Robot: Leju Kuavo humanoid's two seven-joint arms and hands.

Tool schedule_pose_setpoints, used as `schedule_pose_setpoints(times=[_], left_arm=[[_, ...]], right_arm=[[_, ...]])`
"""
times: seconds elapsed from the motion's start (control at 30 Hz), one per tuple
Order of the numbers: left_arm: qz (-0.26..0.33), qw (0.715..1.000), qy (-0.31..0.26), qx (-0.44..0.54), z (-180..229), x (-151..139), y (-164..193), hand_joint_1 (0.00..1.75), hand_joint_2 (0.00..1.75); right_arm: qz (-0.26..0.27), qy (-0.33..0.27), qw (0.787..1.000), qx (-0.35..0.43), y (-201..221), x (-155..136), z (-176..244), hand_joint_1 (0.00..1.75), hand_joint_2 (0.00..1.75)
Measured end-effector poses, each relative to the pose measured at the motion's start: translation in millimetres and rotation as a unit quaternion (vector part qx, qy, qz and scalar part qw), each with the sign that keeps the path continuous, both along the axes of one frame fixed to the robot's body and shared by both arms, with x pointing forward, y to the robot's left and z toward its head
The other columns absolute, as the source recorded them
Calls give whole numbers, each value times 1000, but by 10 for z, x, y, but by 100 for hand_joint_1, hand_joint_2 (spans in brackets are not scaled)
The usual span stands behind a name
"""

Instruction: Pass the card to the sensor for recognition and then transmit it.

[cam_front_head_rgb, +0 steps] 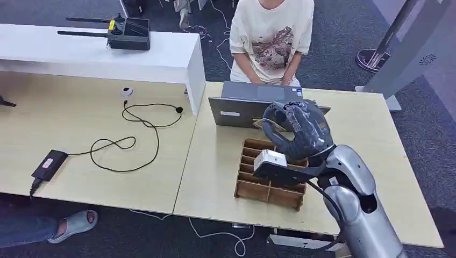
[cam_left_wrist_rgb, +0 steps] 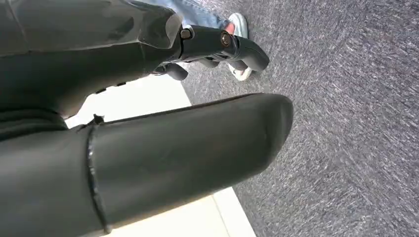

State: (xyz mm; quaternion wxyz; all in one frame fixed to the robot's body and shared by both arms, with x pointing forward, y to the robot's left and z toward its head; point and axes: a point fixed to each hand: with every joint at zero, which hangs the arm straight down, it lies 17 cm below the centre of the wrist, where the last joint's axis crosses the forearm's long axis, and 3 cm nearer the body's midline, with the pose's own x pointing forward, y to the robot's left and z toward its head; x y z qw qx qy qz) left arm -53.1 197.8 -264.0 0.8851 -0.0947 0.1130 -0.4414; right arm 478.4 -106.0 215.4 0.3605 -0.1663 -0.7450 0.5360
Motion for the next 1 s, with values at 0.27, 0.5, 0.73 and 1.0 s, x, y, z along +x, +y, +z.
schedule_pose_setpoints(times=[0.27, 0.5, 0.73, 1.0], left_arm=[[0, 1000, 1, -5, 4, -4, -18, 0, 0], [-1, 1000, 1, -8, 7, -7, -27, 0, 0], [-3, 1000, 2, -8, 7, -7, -9, 0, 0], [-10, 1000, 0, -10, 6, -1, 0, 0, 0]], right_arm=[[20, -42, 999, 10, 85, 115, 452, 171, 175], [24, -67, 997, 3, 123, 243, 722, 171, 175], [15, -82, 996, -5, 232, 509, 1047, 175, 175], [-15, -70, 997, -29, 338, 824, 1097, 175, 175]])
